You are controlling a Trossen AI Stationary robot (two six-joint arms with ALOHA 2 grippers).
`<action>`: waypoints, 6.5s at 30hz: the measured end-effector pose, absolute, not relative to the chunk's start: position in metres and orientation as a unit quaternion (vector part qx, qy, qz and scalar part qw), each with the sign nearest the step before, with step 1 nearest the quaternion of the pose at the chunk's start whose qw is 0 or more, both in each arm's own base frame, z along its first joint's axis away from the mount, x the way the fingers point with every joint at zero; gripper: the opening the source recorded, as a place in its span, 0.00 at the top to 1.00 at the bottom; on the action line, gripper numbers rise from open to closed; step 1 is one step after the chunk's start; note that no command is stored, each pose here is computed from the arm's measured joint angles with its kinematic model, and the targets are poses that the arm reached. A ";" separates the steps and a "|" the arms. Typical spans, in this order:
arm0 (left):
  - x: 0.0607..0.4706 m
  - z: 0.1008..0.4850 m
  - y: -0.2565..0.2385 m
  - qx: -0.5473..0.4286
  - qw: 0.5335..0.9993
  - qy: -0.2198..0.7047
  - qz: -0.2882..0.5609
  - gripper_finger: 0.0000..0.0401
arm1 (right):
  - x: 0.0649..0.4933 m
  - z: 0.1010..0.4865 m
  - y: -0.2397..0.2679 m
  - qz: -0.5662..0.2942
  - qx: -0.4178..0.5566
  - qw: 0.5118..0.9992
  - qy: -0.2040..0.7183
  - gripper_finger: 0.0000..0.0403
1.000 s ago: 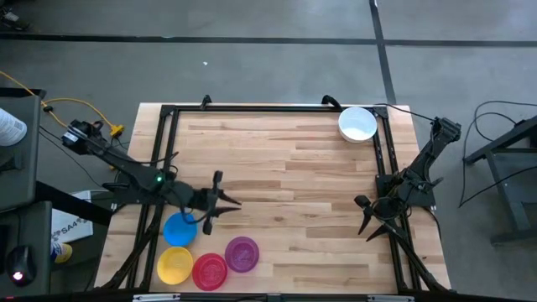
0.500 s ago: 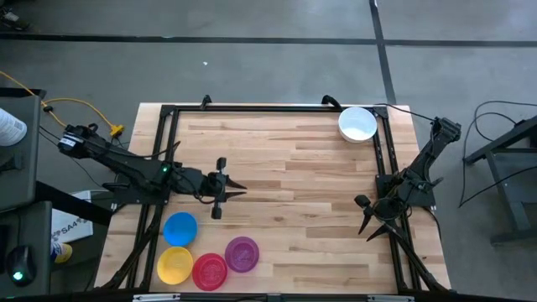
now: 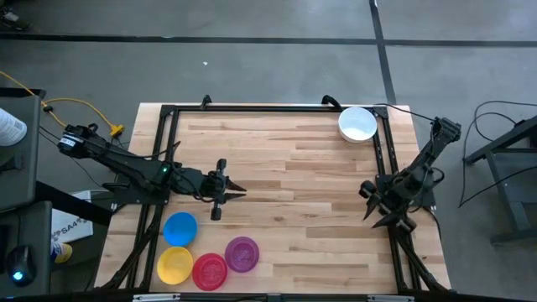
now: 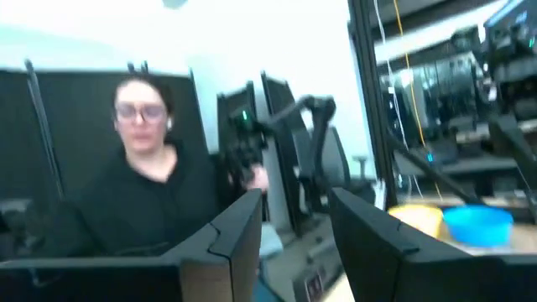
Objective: Nest bowls inside each other
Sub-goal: Stack the blue bowl on the white bowl
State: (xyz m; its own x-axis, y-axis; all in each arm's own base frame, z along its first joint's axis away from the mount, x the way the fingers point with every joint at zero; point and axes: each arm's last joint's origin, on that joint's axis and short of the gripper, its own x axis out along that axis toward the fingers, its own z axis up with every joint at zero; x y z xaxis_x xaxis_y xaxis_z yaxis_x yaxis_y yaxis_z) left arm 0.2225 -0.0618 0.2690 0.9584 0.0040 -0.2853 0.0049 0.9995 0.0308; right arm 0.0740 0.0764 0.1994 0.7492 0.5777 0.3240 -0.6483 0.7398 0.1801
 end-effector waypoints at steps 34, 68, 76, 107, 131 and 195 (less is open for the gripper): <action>0.202 0.251 -0.092 -0.089 0.970 0.225 0.025 0.87 | 0.082 0.199 0.059 -0.026 0.084 0.991 -0.096 0.66; 0.114 0.252 -0.140 -0.064 0.855 0.514 -0.028 0.87 | 0.206 0.256 0.089 0.104 0.084 0.987 0.085 0.66; 0.099 0.245 -0.139 0.022 0.838 0.543 -0.049 0.87 | 0.212 0.264 0.090 0.113 0.131 0.982 0.079 0.66; 0.089 0.214 -0.131 -0.034 0.825 0.563 0.037 0.87 | 0.212 0.268 0.090 0.116 0.156 0.979 0.059 0.66; 0.085 0.212 -0.125 -0.043 0.813 0.575 0.080 0.63 | 0.212 0.267 0.092 0.141 0.154 0.975 0.072 0.66; 0.076 0.180 -0.123 -0.223 0.717 0.637 0.175 0.98 | 0.212 0.264 0.092 0.152 0.153 0.973 0.086 0.66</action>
